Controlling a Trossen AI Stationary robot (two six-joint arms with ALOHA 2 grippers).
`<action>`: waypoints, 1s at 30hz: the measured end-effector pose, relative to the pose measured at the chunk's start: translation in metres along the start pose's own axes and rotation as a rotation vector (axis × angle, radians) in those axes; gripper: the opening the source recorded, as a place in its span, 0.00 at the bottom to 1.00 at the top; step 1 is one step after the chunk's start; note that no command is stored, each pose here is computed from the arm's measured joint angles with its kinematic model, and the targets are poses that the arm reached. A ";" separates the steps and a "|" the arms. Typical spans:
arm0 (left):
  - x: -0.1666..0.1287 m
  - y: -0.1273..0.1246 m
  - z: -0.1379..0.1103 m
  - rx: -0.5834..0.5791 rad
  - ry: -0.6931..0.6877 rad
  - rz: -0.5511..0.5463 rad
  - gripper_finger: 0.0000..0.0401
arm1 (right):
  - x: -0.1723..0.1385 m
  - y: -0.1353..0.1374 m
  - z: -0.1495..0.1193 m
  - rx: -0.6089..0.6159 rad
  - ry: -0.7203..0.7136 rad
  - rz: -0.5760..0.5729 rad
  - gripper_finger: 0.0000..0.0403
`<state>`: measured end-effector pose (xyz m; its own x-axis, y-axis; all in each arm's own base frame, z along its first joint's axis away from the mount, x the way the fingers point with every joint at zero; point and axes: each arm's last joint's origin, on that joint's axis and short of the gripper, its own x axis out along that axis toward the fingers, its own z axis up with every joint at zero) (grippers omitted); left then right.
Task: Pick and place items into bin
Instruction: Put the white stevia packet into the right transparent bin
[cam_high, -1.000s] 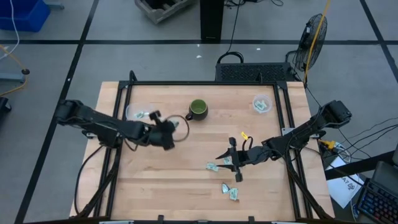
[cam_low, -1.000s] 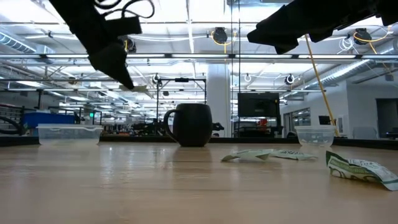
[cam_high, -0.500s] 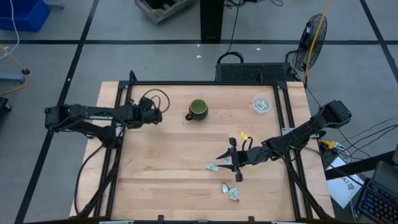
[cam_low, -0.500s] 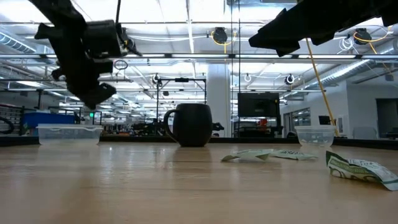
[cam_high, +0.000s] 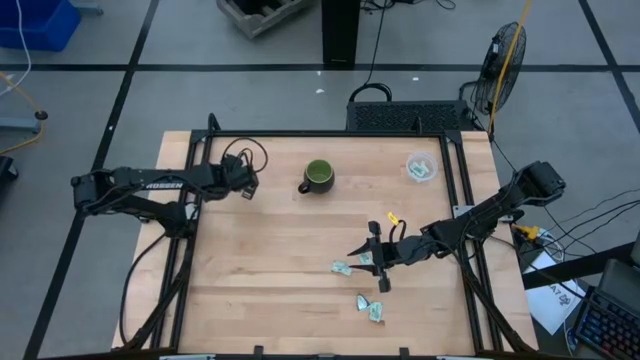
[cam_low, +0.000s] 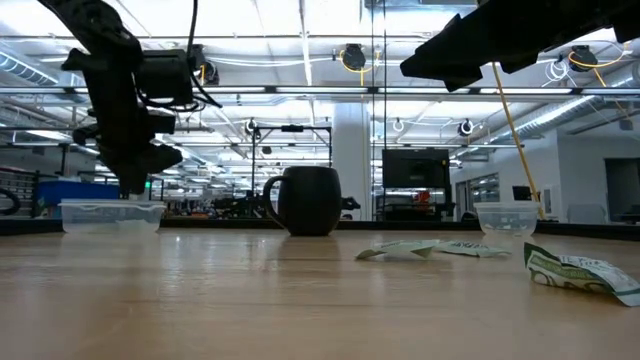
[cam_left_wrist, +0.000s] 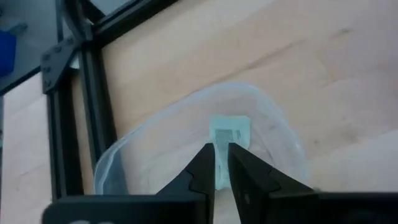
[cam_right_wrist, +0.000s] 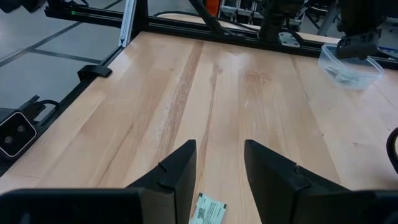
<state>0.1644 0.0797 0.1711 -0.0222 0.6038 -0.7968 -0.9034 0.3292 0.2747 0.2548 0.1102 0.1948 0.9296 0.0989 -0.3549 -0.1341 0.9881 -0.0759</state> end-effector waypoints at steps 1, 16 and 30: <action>-0.002 -0.002 0.000 0.013 0.000 -0.019 0.15 | 0.000 0.000 0.000 -0.001 0.004 0.000 0.32; -0.092 -0.088 0.001 0.101 -0.451 -0.905 0.38 | 0.011 0.002 -0.025 0.062 0.168 -0.017 0.41; -0.154 -0.123 -0.035 0.274 -0.776 -1.334 0.63 | 0.010 0.023 -0.040 0.054 0.222 -0.053 0.49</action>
<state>0.2637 -0.0787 0.2410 0.9946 -0.0358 -0.0976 0.0134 0.9751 -0.2212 0.2471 0.1293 0.1526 0.8355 0.0239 -0.5489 -0.0627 0.9967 -0.0520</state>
